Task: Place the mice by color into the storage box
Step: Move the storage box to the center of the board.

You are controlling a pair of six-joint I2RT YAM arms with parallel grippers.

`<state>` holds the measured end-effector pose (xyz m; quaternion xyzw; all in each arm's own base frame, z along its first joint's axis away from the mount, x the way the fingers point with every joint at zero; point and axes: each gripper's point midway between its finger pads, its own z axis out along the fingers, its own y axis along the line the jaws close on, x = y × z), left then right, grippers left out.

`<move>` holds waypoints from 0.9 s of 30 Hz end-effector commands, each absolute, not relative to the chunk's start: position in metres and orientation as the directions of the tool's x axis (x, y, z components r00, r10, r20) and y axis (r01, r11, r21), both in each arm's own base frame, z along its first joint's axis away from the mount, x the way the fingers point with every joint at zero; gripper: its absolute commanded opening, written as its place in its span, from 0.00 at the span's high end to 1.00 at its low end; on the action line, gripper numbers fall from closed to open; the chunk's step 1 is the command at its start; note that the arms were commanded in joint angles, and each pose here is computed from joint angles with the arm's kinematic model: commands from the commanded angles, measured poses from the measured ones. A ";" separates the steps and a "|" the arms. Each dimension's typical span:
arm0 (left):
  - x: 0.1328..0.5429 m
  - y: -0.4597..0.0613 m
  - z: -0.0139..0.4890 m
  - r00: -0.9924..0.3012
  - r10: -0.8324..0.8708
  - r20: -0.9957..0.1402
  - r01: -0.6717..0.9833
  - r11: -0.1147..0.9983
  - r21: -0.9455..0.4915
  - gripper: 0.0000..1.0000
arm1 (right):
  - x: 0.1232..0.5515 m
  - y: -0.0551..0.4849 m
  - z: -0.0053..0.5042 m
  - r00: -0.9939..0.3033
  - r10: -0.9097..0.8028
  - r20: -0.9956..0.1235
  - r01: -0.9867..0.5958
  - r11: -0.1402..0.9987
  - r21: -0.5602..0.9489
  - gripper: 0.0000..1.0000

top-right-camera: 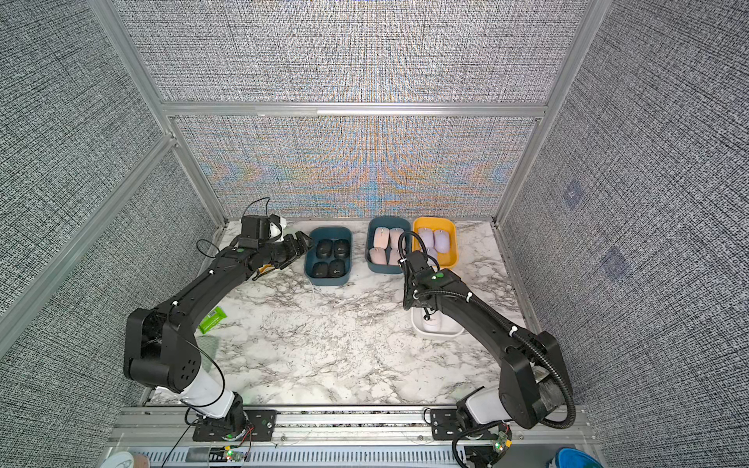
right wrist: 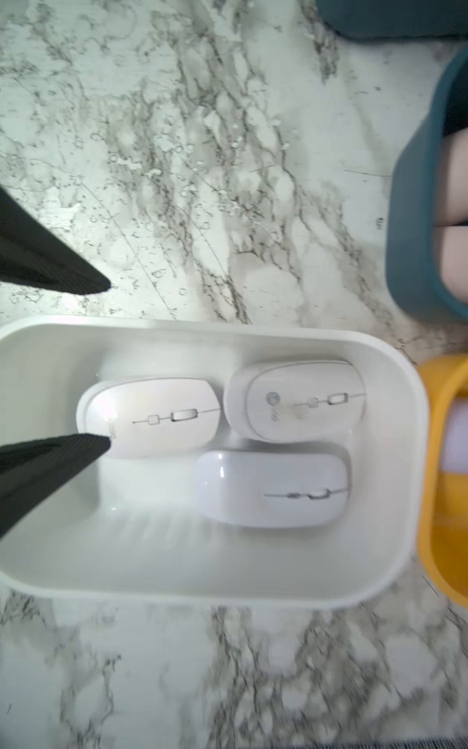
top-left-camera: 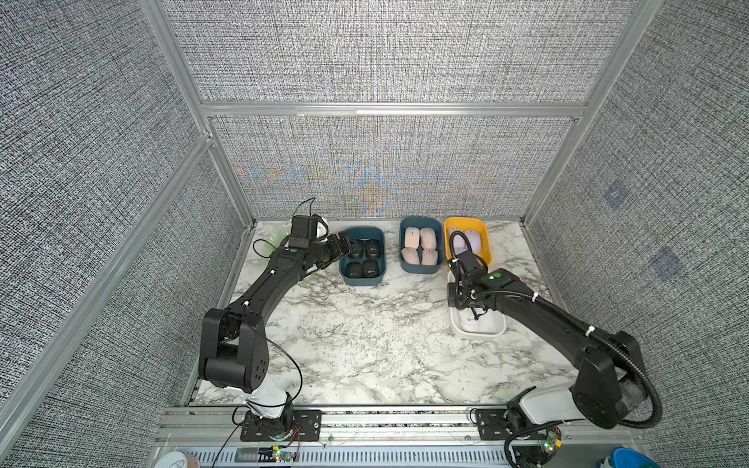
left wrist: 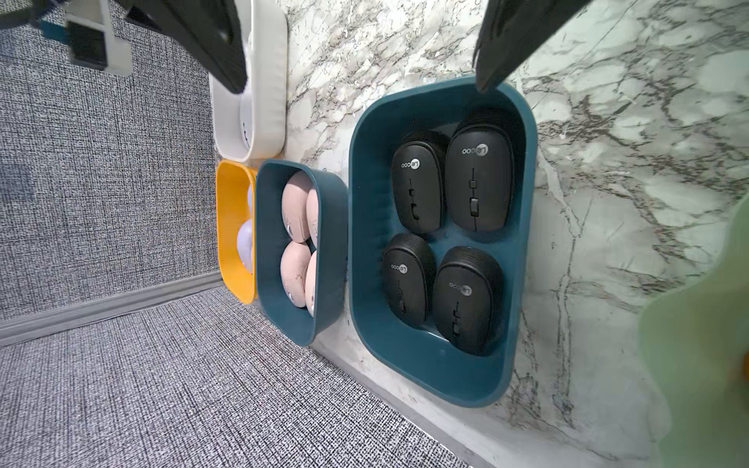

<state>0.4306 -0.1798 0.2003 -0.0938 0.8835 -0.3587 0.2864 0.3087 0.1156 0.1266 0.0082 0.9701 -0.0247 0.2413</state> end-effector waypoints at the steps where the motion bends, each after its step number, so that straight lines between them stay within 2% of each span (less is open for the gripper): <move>1: 0.432 -0.182 0.202 -0.812 -0.361 -0.459 0.056 0.734 -0.677 0.11 | 0.304 0.136 0.116 -0.891 0.031 -0.453 -0.003 0.997 0.075 0.45; 4: 0.433 -0.183 0.199 -0.816 -0.353 -0.458 0.055 0.742 -0.668 0.11 | 0.304 0.141 0.102 -0.901 0.037 -0.433 -0.001 0.996 0.087 0.48; 8: 0.433 -0.181 0.199 -0.813 -0.352 -0.464 0.049 0.752 -0.657 0.11 | 0.307 0.141 0.081 -0.915 0.028 -0.402 0.017 0.999 0.030 0.58; 10: 0.433 -0.180 0.200 -0.811 -0.351 -0.469 0.053 0.753 -0.655 0.11 | 0.305 0.141 0.078 -0.914 0.022 -0.406 0.023 1.000 0.001 0.61; 19: 0.434 -0.180 0.199 -0.812 -0.354 -0.465 0.047 0.754 -0.655 0.11 | 0.297 0.155 0.081 -0.892 0.015 -0.453 0.044 0.998 -0.052 0.84; 27: 0.434 -0.178 0.201 -0.806 -0.353 -0.475 0.049 0.760 -0.648 0.11 | 0.275 0.199 0.081 -0.884 -0.004 -0.468 0.007 1.000 -0.021 0.90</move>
